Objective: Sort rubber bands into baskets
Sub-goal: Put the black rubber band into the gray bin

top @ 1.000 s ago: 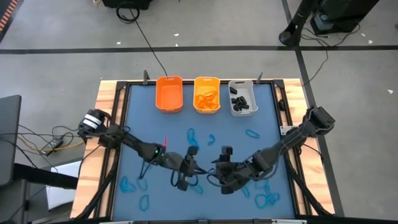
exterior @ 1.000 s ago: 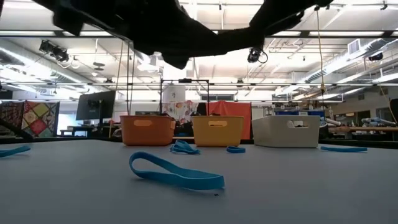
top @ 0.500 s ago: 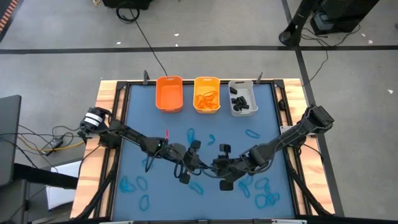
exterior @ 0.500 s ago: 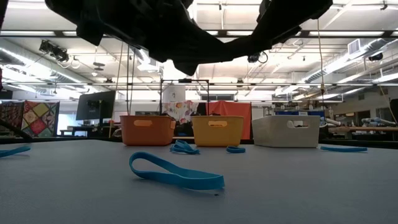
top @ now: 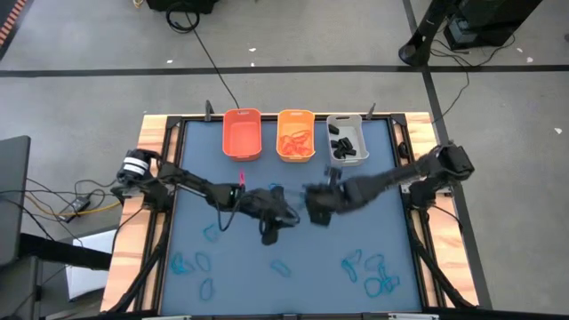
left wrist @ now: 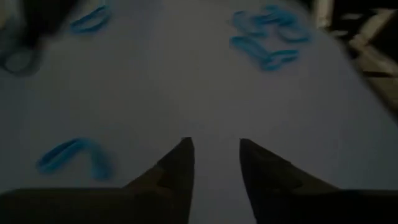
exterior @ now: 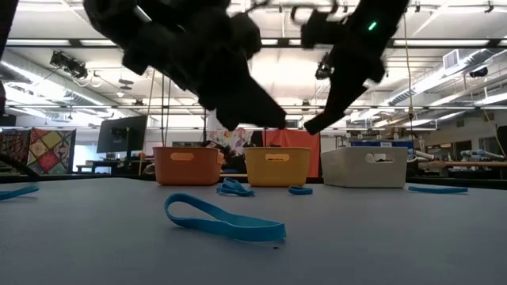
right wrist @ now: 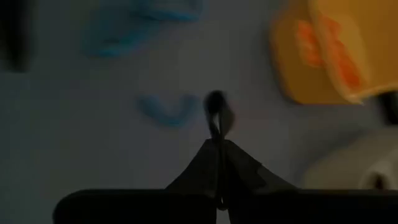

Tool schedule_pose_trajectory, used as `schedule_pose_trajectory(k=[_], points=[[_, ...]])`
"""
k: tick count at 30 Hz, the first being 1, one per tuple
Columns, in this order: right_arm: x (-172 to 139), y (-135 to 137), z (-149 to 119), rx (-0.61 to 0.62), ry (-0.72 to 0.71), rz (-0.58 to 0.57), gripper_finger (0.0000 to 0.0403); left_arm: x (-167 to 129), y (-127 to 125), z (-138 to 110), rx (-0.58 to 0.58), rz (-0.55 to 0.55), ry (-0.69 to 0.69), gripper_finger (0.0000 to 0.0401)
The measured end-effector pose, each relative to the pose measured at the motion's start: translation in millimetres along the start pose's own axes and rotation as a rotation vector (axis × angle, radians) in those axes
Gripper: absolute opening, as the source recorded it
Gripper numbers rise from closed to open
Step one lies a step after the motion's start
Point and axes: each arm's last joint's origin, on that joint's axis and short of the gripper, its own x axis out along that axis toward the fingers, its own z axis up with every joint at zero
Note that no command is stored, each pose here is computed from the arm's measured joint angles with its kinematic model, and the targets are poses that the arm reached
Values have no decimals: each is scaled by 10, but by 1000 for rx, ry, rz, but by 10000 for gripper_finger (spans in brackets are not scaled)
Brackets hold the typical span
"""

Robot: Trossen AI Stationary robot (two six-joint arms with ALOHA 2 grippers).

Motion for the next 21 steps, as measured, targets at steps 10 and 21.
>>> schedule_pose_trajectory(k=[10, 21], points=[[426, -1283, 57, 80, 210, -50, 16, -17, 236, 10, -56, 71, -1, 152], [582, -2097, -184, 276, 325, -5, 18, -490, 438, -415, -128, 131, -130, 151]])
